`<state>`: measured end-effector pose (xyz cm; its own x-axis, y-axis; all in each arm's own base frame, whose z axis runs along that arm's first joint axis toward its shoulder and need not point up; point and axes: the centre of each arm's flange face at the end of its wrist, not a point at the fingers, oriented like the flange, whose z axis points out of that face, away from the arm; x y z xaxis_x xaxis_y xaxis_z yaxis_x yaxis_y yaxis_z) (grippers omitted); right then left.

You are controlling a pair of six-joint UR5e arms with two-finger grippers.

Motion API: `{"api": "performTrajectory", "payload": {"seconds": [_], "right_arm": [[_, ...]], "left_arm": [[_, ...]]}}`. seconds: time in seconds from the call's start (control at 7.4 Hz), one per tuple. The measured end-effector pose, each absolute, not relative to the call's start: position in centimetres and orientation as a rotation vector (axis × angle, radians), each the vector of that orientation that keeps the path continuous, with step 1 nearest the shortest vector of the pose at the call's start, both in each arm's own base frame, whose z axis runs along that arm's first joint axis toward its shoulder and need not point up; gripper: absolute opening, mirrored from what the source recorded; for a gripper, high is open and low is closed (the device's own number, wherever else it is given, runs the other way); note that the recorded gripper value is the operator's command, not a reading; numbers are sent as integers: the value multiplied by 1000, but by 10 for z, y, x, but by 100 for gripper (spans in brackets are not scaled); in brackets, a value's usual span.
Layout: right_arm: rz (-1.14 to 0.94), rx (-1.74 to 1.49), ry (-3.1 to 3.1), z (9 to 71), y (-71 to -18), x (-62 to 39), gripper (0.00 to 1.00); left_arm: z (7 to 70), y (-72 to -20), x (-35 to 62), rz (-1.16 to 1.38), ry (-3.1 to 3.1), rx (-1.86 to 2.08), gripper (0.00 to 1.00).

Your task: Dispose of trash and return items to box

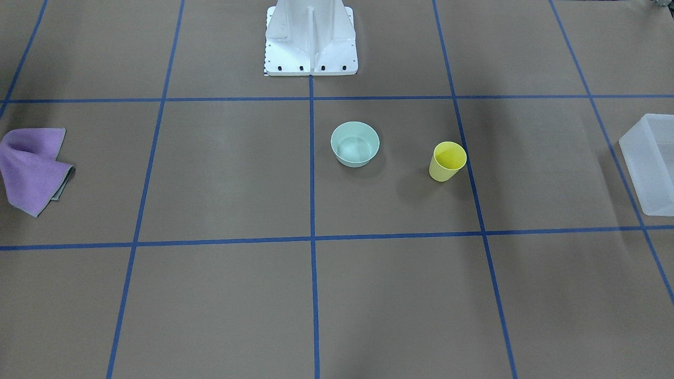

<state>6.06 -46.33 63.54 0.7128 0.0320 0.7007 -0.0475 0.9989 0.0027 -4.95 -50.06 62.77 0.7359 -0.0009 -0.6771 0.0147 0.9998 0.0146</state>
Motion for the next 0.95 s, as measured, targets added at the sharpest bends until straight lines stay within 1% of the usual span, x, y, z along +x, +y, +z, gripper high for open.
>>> {"api": "performTrajectory", "payload": {"seconds": [0.41, 0.95], "right_arm": [[43, 23, -786, 634, -463, 60, 100], [40, 30, -789, 631, -464, 60, 100]], "left_arm": [[625, -502, -49, 7, 745, 42, 98], [645, -504, -49, 10, 738, 41, 98]]}}
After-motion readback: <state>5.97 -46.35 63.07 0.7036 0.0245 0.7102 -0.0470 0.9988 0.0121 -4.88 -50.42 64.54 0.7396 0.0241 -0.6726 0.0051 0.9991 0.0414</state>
